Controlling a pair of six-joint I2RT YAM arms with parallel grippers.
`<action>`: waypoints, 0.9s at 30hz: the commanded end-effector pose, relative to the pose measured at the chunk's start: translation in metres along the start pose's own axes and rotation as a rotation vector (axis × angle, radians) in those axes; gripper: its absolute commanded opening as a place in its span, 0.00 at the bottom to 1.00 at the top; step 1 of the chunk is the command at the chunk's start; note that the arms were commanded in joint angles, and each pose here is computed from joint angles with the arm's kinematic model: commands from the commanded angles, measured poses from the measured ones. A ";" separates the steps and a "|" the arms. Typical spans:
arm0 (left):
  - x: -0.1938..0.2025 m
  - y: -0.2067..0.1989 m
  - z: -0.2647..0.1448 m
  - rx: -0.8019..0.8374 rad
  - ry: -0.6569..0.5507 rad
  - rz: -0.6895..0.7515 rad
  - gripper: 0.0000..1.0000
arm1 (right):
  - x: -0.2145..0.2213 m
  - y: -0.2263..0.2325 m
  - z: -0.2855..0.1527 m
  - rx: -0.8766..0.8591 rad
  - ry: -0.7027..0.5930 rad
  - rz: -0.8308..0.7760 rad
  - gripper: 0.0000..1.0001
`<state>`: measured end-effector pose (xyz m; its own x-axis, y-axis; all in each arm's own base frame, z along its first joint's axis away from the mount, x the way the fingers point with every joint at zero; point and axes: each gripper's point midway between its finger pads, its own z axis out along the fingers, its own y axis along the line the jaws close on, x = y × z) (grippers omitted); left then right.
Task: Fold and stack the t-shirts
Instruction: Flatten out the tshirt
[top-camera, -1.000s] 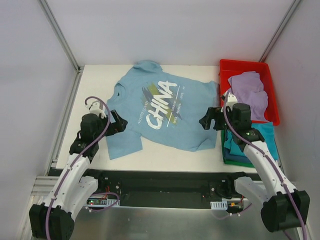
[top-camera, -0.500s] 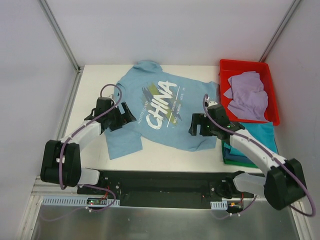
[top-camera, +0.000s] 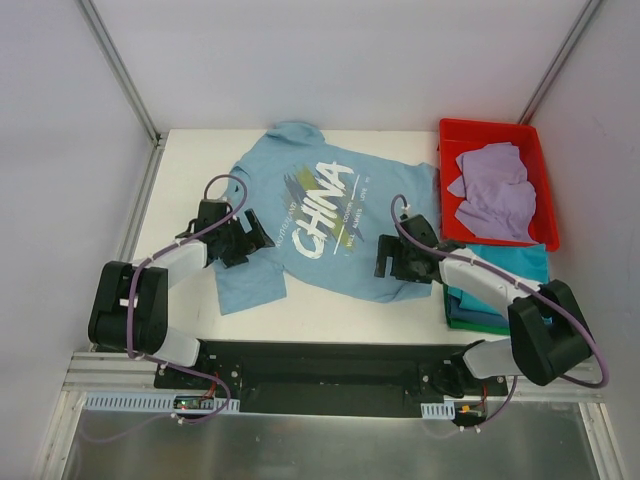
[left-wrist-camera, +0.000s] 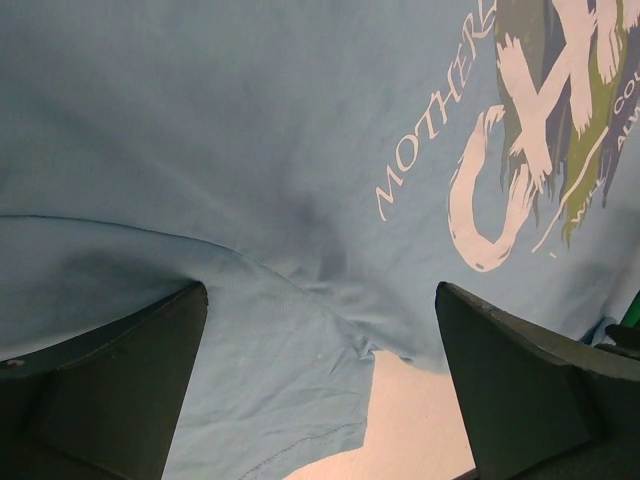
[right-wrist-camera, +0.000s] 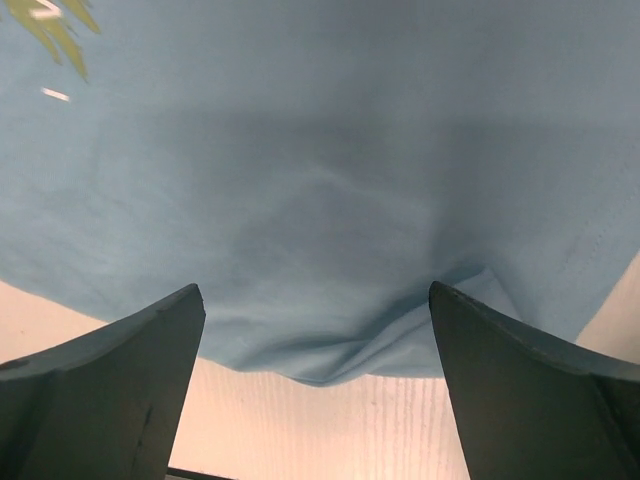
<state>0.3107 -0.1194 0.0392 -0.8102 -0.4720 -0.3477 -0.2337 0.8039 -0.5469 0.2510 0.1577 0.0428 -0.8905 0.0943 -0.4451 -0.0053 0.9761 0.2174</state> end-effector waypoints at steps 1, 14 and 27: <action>0.030 0.037 0.008 -0.130 0.073 -0.061 0.99 | 0.017 -0.019 -0.010 0.060 0.006 0.039 0.96; 0.030 0.044 -0.012 -0.187 0.020 -0.087 0.99 | 0.077 -0.054 -0.066 0.046 0.001 0.114 0.96; 0.054 0.082 -0.072 -0.398 -0.072 -0.232 0.99 | 0.022 -0.015 -0.081 -0.156 -0.221 0.032 0.96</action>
<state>0.2493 -0.0855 0.0366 -0.7474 -0.5911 -0.3033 -0.4460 0.7848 -0.4304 0.1750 0.1190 0.0836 -0.8067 0.2026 -0.5551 -0.0060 0.9365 0.3506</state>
